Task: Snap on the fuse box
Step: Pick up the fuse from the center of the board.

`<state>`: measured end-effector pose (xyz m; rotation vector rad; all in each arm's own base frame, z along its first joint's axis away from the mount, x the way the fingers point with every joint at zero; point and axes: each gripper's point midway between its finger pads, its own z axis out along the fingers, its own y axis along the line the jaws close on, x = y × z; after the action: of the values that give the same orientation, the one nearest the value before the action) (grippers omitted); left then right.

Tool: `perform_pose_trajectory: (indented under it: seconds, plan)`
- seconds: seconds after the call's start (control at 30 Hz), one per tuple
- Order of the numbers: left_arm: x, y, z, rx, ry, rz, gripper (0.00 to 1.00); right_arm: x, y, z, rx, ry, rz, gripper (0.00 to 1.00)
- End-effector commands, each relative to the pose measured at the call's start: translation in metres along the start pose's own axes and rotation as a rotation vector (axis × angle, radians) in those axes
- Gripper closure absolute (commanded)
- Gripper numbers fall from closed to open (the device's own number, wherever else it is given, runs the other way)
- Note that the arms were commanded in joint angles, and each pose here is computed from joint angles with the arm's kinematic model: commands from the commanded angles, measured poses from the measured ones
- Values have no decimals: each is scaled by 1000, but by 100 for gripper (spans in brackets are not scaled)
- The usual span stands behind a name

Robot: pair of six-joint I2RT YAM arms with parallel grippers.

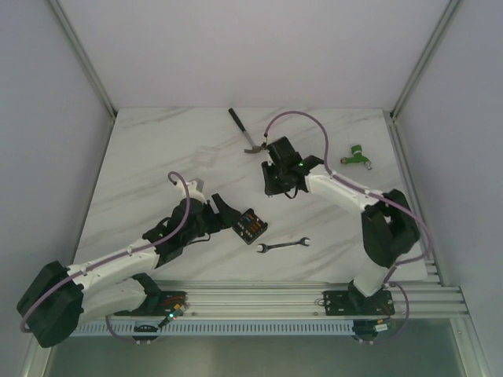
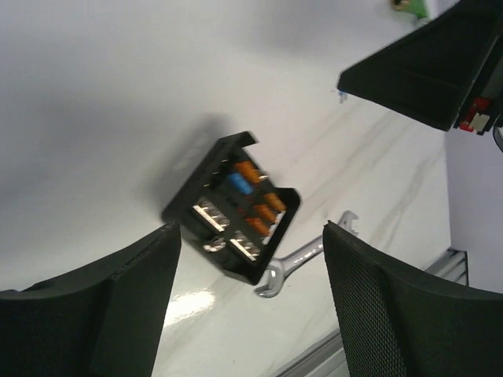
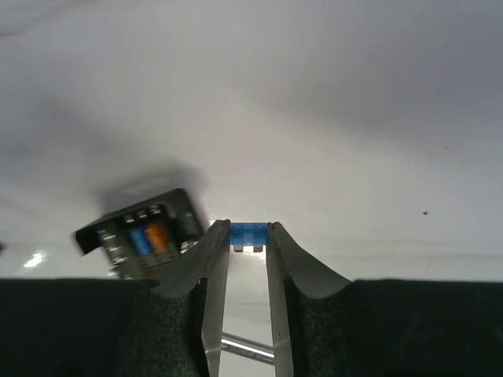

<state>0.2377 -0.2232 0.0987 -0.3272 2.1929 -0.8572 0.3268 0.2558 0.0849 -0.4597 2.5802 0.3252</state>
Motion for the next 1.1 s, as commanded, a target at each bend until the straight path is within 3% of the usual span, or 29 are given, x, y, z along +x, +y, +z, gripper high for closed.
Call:
perform_pose_trajectory:
  seconds: [0.0, 0.2, 0.43, 1.07]
  plan:
    - [-29, -51, -3, 158, -167, 111, 21, -21, 38, -28, -174, -146, 75, 80]
    - [-33, -86, -5, 283, -240, 228, 37, -30, 66, -67, -304, -272, 131, 79]
    - [-25, -105, 0, 327, -260, 321, 53, -21, 81, -90, -395, -327, 174, 78]
    - [-24, -116, 8, 315, -280, 340, 74, -4, 94, -102, -453, -350, 191, 78]
